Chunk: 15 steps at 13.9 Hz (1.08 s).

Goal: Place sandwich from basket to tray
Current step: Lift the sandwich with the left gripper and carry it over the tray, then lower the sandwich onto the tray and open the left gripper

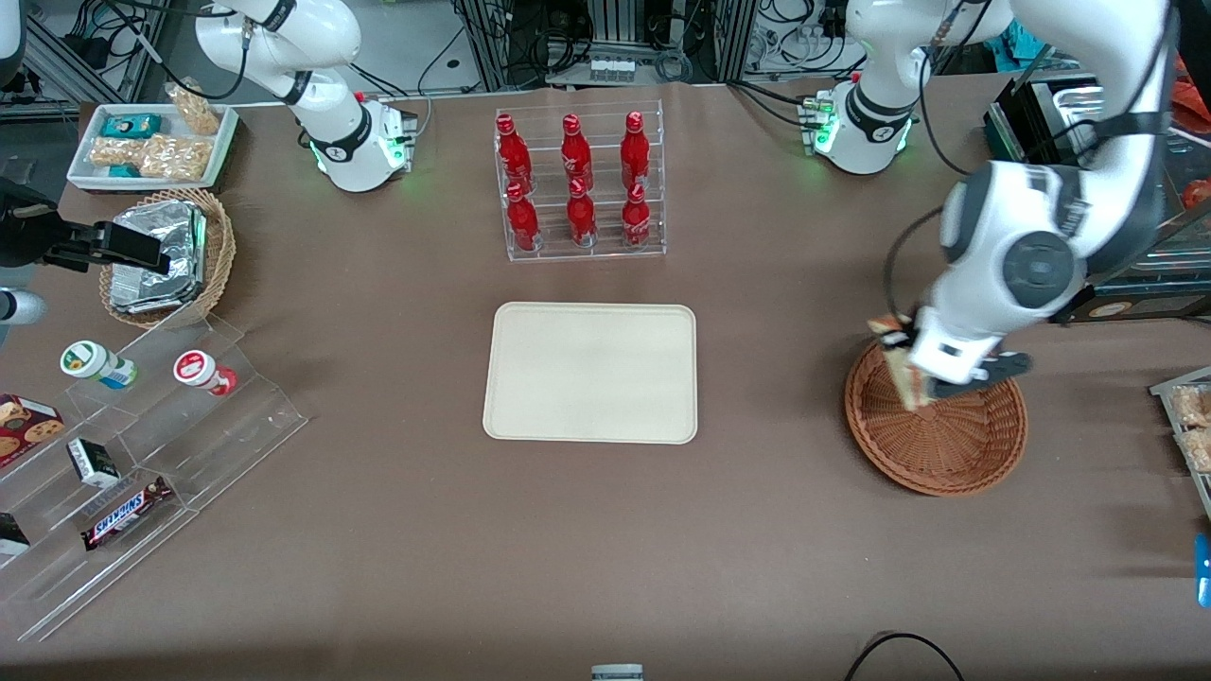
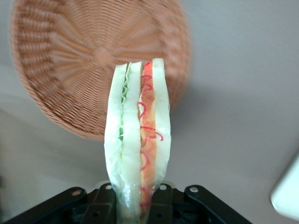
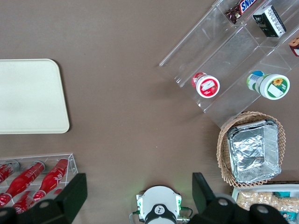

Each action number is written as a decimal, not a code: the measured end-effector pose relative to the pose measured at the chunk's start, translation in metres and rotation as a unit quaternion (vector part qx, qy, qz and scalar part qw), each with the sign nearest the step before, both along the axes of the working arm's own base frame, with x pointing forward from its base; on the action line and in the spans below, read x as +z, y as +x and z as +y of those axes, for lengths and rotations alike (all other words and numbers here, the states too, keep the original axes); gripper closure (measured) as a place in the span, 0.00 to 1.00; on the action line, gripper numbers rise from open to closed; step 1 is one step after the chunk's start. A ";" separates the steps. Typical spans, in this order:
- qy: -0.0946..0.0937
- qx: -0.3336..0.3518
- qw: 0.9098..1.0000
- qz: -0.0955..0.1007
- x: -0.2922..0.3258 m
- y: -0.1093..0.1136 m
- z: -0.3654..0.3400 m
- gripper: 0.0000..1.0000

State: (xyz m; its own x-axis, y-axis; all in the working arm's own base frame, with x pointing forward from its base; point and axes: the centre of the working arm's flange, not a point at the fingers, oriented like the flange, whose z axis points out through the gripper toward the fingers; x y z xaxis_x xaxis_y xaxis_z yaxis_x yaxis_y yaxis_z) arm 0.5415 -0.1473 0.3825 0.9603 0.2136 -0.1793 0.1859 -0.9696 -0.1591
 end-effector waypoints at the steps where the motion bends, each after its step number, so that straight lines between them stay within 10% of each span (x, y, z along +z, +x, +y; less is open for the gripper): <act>1: -0.003 -0.022 1.000 0.006 0.005 -0.005 -0.033 0.82; 4: -0.054 -0.060 0.996 0.026 0.010 -0.022 -0.139 0.82; 8: -0.052 -0.072 0.995 0.041 -0.026 -0.059 -0.270 0.84; 15: -0.090 -0.049 0.995 -0.003 -0.083 -0.066 -0.366 0.82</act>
State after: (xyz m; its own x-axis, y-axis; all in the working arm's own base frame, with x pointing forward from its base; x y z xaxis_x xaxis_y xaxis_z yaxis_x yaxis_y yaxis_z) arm 0.4757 -0.5129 0.2993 0.9760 0.0840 -0.2012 0.0898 -0.9958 0.0201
